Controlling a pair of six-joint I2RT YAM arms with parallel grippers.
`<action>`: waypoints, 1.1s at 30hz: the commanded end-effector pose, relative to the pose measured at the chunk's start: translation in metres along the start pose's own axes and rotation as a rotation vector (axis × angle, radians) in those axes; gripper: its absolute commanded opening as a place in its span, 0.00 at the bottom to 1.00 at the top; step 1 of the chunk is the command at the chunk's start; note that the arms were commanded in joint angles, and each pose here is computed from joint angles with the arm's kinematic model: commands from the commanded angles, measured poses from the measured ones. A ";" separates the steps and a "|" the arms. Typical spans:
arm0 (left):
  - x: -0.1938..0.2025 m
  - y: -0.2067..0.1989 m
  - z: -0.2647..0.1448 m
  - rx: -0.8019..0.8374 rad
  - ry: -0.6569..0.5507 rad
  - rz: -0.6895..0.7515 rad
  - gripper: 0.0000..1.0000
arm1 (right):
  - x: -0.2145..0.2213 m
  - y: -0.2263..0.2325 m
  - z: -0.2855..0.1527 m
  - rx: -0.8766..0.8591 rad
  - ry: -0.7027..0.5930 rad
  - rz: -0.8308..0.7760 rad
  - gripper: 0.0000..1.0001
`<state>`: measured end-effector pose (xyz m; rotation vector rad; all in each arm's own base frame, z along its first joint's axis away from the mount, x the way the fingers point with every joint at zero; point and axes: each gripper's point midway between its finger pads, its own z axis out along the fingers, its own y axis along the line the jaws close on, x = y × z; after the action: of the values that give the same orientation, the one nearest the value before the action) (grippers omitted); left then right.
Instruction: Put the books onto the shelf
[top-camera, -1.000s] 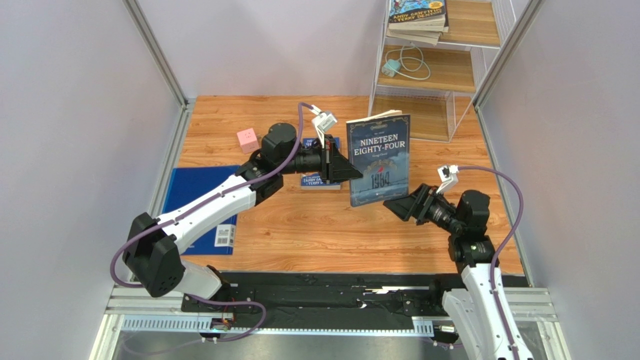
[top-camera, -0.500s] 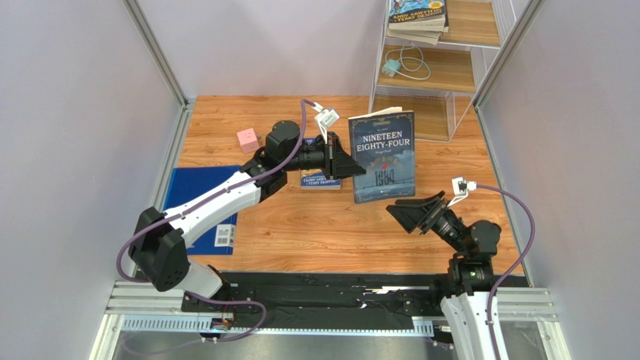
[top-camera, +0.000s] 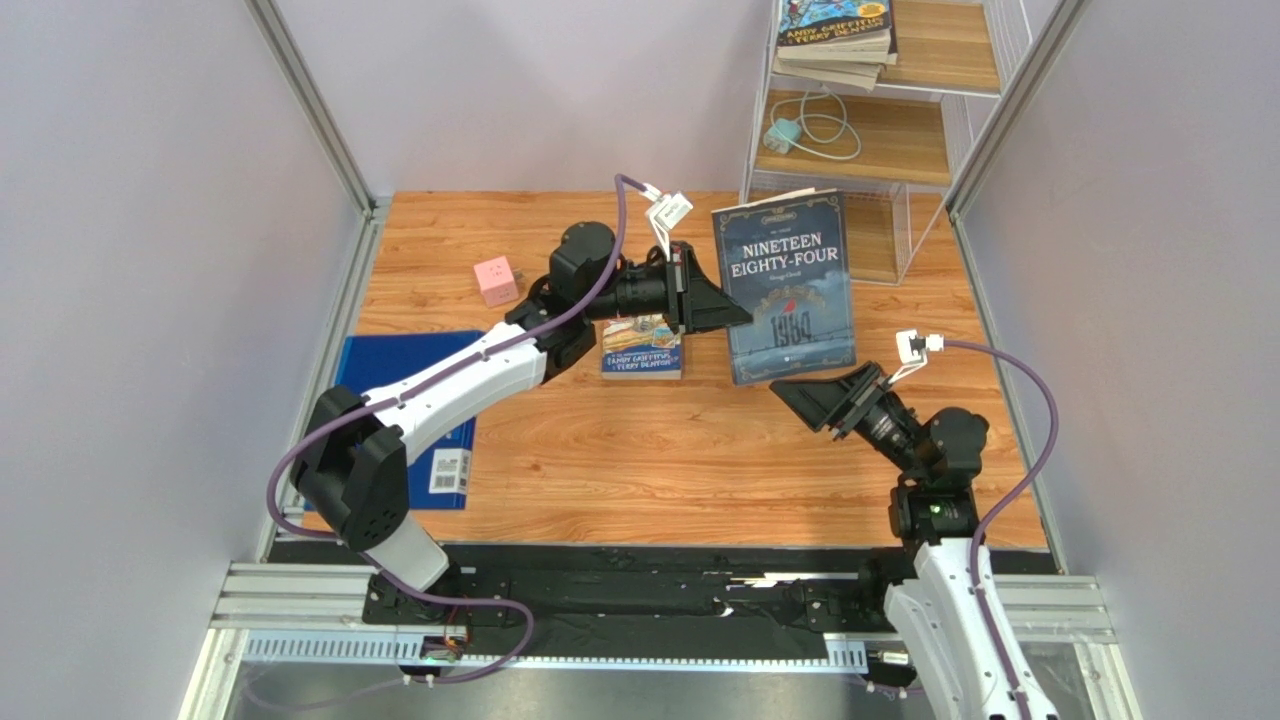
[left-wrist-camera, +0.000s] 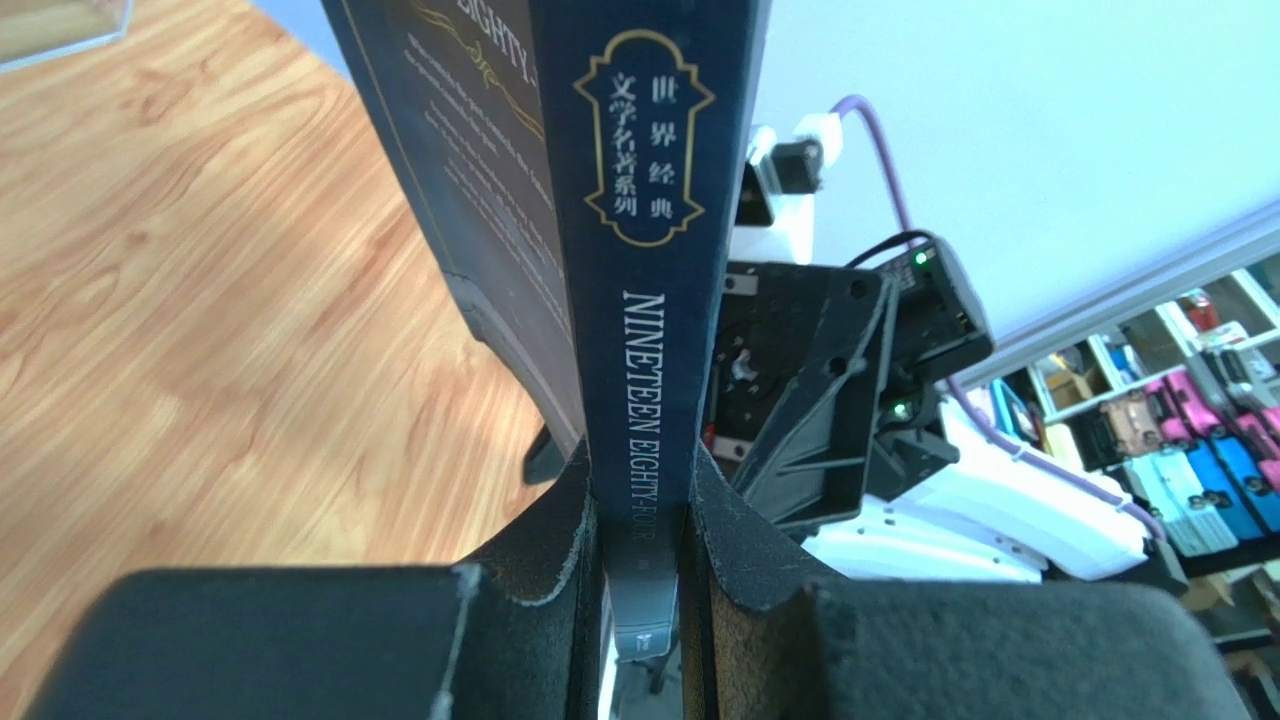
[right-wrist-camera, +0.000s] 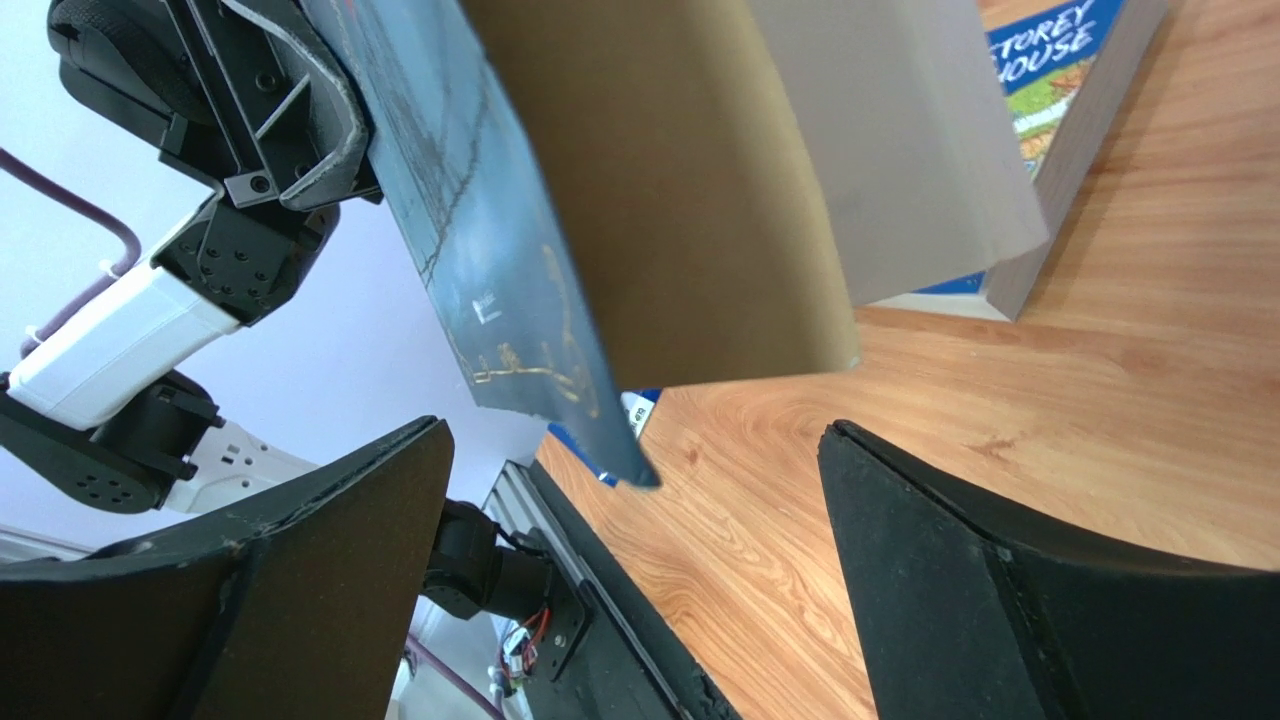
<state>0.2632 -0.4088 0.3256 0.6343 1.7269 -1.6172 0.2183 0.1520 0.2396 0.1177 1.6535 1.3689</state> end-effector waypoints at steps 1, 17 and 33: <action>-0.050 -0.054 0.001 0.186 -0.130 0.131 0.00 | -0.034 0.032 0.013 -0.086 -0.102 -0.084 1.00; -0.028 -0.024 0.007 0.133 -0.094 0.086 0.00 | -0.070 0.049 0.020 -0.061 -0.228 -0.093 0.91; 0.009 0.010 0.034 0.139 0.016 -0.045 0.00 | -0.080 0.066 0.009 -0.071 -0.293 -0.084 0.53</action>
<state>0.2885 -0.4268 0.3145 0.5804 1.6888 -1.7199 0.2540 0.1358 0.2767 0.3282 1.5382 1.2856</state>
